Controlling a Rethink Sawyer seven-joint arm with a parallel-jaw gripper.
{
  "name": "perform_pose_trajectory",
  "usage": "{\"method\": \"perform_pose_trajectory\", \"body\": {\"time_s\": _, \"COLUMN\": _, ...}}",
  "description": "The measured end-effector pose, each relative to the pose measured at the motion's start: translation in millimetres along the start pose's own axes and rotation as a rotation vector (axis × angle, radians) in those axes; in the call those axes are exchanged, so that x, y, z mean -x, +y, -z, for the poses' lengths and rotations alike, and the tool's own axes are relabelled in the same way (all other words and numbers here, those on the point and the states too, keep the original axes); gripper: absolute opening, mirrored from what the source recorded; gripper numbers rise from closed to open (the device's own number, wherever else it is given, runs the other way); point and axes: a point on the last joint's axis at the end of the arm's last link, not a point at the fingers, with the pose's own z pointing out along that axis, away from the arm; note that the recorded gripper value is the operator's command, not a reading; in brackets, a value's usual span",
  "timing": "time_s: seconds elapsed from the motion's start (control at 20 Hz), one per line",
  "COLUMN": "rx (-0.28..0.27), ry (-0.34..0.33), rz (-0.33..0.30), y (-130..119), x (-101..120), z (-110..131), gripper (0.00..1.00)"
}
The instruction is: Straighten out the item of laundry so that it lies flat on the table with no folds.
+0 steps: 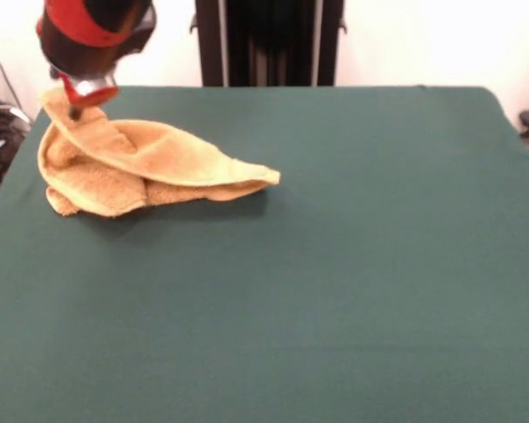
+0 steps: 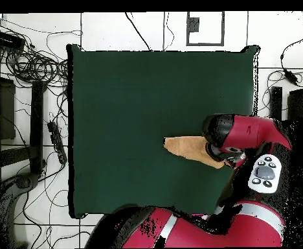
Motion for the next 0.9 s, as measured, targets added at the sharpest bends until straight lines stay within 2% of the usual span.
{"method": "perform_pose_trajectory", "body": {"time_s": 0.2, "rx": -0.058, "ry": 0.044, "rz": -0.062, "y": -21.9, "x": 7.0, "z": -9.7, "gripper": 1.0}}
{"method": "perform_pose_trajectory", "body": {"time_s": 0.35, "rx": -0.054, "ry": 0.048, "rz": -0.075, "y": -27.4, "x": 13.2, "z": -15.7, "gripper": 1.0}}
{"method": "perform_pose_trajectory", "body": {"time_s": 0.9, "rx": 0.088, "ry": -0.03, "rz": -0.143, "y": -32.0, "x": 53.8, "z": -55.3, "gripper": 1.0}}
